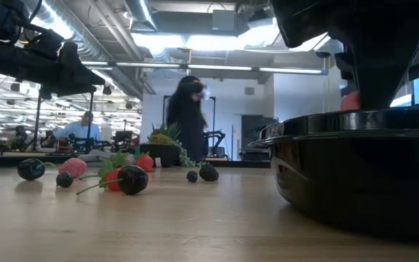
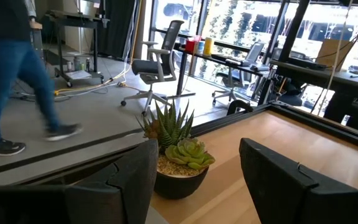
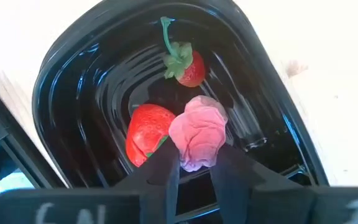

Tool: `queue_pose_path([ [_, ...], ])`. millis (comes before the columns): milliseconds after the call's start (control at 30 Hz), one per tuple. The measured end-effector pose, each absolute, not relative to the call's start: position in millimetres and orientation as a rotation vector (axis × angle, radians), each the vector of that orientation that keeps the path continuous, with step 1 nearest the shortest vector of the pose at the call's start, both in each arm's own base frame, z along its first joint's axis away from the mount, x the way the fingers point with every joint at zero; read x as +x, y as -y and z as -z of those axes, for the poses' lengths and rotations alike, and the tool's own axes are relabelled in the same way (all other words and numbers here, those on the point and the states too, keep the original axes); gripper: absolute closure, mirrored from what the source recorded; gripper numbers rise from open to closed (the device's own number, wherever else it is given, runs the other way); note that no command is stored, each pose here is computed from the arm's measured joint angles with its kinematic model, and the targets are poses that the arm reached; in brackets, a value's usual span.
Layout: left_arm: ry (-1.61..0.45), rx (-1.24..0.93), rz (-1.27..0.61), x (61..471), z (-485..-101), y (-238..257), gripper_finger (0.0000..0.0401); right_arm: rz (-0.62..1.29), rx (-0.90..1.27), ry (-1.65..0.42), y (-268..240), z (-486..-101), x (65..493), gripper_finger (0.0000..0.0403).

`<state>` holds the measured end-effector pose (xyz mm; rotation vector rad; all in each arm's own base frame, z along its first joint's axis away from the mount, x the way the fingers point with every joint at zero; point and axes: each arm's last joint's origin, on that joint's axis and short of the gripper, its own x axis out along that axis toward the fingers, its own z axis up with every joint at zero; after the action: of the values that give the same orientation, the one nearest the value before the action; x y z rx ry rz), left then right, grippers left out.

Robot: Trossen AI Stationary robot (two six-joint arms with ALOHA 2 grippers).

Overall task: Pick and placing Produce into tupperware
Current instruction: Put the pink peach into the black bin, then put the black blackberry into the black bin

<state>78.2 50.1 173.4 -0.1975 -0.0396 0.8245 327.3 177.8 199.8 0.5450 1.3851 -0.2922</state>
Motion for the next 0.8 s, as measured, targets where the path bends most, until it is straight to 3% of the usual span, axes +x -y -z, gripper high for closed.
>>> queue_pose_path([
  [467,0.04,-0.198,-0.825,78.2,-173.5,-50.1,0.0181,0.27,0.521,-1.381,-171.7,-206.4,332.2,0.0168],
  [633,0.04,-0.198,-0.825,78.2,-173.5,-50.1,0.0181,0.227,0.487,-1.25,-146.2,-237.8,359.1,0.0146],
  [800,0.039,-0.198,-0.824,78.2,-173.4,-50.1,0.0181,0.247,0.305,-1.087,-109.9,-257.5,382.3,0.0145],
])
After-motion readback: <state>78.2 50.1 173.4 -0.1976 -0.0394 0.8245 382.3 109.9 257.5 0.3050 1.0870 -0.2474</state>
